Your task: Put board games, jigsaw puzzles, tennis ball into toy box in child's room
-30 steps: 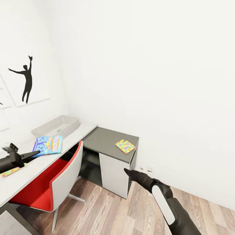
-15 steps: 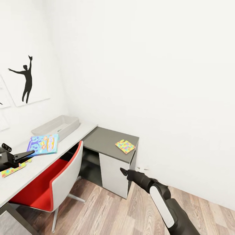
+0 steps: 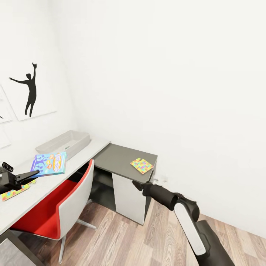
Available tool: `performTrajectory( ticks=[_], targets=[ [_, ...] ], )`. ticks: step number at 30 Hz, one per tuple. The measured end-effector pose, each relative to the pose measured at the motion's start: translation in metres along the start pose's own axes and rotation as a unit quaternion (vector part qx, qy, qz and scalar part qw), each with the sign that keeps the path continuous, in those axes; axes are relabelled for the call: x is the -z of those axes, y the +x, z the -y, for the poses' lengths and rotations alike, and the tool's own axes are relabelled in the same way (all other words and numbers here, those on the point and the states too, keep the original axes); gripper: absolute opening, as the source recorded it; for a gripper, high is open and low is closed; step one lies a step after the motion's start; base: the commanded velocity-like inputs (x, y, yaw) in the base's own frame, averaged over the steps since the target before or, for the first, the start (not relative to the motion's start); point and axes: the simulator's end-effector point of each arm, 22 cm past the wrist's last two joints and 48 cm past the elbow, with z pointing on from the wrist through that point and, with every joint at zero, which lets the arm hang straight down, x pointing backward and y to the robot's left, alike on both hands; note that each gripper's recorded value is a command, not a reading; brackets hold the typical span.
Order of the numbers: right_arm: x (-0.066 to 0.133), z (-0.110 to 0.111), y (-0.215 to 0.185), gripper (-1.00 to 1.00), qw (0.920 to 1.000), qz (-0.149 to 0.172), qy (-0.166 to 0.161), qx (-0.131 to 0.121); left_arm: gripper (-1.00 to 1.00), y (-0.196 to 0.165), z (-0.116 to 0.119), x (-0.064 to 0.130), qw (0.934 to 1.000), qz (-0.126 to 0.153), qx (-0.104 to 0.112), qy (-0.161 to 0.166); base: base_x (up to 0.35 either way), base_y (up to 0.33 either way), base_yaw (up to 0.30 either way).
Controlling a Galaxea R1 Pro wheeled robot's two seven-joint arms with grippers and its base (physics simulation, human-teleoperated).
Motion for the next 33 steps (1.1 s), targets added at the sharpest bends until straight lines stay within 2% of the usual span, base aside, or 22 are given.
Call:
performTrajectory(
  ticks=[2, 5, 9, 15, 23, 33],
  targets=[
    [0.002, -0.007, 0.005, 1.00, 0.9997, -0.023, -0.007, -0.005, -1.00, 0.000, 0.000, 0.000, 1.0000, 0.000, 0.000, 0.000, 0.000, 0.000, 0.000],
    [0.004, -0.007, 0.005, 1.00, 0.9994, -0.029, -0.011, -0.014, -1.00, 0.000, 0.000, 0.000, 1.0000, 0.000, 0.000, 0.000, 0.000, 0.000, 0.000],
    [0.012, -0.001, -0.004, 1.00, 0.9994, -0.022, -0.015, -0.024, -1.00, 0.000, 0.000, 0.000, 1.0000, 0.000, 0.000, 0.000, 0.000, 0.000, 0.000],
    [0.022, 0.002, -0.022, 1.00, 0.9983, 0.004, -0.041, -0.040, -1.00, 0.001, -0.002, 0.004, 1.0000, 0.001, 0.003, -0.004, 0.000, 0.000, 0.031],
    [0.023, -0.001, -0.026, 1.00, 0.9978, 0.011, -0.049, -0.043, -1.00, 0.003, -0.005, 0.005, 1.0000, 0.003, 0.008, -0.004, 0.058, -0.034, 0.252],
    [0.023, -0.001, -0.026, 1.00, 0.9979, 0.010, -0.048, -0.042, -1.00, 0.005, -0.005, 0.003, 0.9999, 0.004, 0.010, -0.001, 0.225, -0.162, 0.290]
  ],
)
